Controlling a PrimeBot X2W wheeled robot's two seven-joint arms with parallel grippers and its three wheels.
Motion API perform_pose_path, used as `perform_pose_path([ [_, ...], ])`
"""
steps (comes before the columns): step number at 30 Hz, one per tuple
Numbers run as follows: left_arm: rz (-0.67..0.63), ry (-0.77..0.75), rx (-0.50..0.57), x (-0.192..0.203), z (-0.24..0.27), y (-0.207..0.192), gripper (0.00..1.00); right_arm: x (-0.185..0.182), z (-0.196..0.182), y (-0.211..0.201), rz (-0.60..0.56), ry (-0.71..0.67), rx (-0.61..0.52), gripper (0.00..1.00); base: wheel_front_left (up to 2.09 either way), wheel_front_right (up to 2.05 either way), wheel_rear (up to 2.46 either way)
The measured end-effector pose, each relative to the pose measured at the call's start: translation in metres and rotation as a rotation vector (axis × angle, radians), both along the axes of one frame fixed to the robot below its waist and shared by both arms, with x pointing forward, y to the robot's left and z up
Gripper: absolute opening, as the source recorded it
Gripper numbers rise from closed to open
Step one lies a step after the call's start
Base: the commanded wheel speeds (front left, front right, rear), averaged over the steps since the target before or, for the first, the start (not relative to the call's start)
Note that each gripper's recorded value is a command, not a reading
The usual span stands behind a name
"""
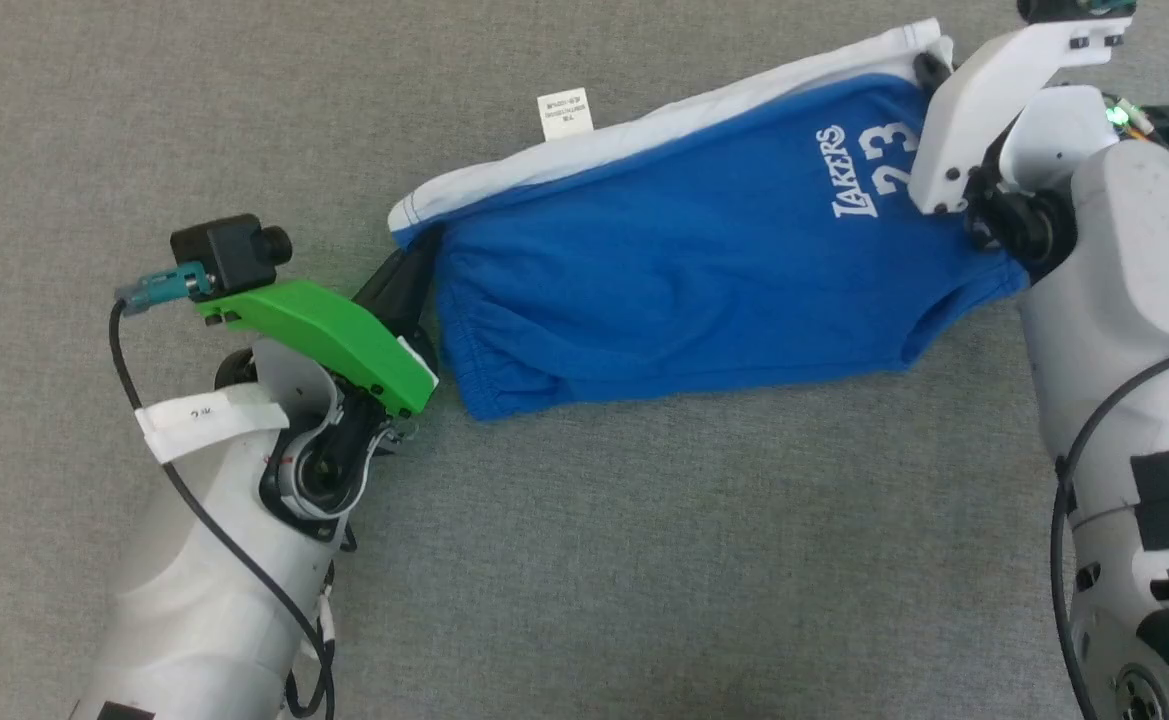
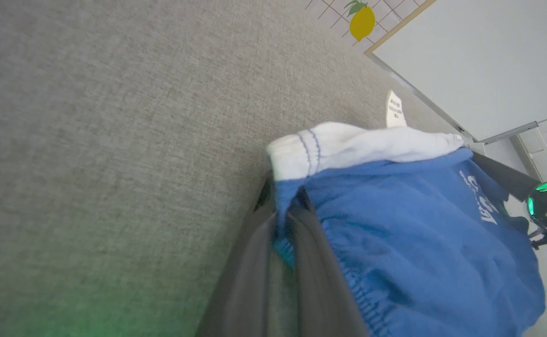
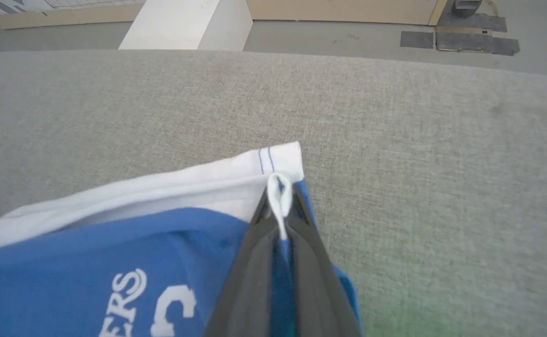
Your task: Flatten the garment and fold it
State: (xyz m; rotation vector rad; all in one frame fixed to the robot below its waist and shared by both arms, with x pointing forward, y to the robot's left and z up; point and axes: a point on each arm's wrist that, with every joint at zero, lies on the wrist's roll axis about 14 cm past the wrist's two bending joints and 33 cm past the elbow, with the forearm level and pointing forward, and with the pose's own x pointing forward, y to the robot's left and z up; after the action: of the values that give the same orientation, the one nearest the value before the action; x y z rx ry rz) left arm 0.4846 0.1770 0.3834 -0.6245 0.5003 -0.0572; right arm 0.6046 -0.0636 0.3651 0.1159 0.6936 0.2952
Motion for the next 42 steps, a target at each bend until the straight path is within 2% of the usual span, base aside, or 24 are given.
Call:
perform_pose_path([
  [1,-0.001,0.002,0.003,0.000,0.001,0.001,1.00,0.003,0.005,0.004,0.002,-0.032,0.017,1.00,0.00,0.00,0.00],
  [7,0.001,-0.017,0.014,-0.003,0.016,0.003,1.00,0.004,0.033,0.009,-0.005,-0.125,0.060,1.00,0.00,0.00,0.00],
  [10,0.041,-0.046,0.076,-0.009,0.027,0.020,1.00,0.006,0.056,0.004,-0.012,-0.193,0.048,1.00,0.00,0.00,0.00],
  [14,0.062,-0.163,0.264,-0.016,0.057,0.042,1.00,0.000,0.077,-0.010,0.014,-0.233,-0.066,1.00,0.00,0.00,0.00],
  [16,0.055,-0.273,0.366,-0.020,0.080,0.045,1.00,-0.013,0.072,-0.017,0.039,-0.181,-0.135,1.00,0.00,0.00,0.00],
  [19,0.064,-0.399,0.453,-0.033,0.102,0.044,1.00,-0.038,0.057,-0.026,0.060,-0.071,-0.205,1.00,0.00,0.00,0.00],
  [24,0.072,-0.474,0.483,-0.054,0.114,0.037,1.00,-0.064,0.047,-0.041,0.062,0.045,-0.273,1.00,0.00,0.00,0.00],
  [32,0.112,-0.456,0.447,-0.068,0.103,0.036,1.00,-0.086,0.009,-0.044,0.099,0.150,-0.363,1.00,0.00,0.00,0.00],
  [37,0.112,-0.425,0.433,-0.070,0.091,0.037,1.00,-0.086,0.004,-0.039,0.113,0.159,-0.367,0.98,0.00,0.00,0.00],
  [38,0.108,-0.419,0.430,-0.071,0.089,0.036,1.00,-0.085,0.005,-0.038,0.113,0.156,-0.366,0.24,0.00,0.00,0.00],
  [39,0.105,-0.415,0.428,-0.071,0.087,0.036,1.00,-0.085,0.005,-0.038,0.113,0.153,-0.364,0.00,0.00,0.00,0.00],
  [42,0.081,-0.369,0.395,-0.073,0.080,0.029,1.00,-0.087,0.008,-0.033,0.113,0.149,-0.337,0.00,0.00,0.00,0.00],
])
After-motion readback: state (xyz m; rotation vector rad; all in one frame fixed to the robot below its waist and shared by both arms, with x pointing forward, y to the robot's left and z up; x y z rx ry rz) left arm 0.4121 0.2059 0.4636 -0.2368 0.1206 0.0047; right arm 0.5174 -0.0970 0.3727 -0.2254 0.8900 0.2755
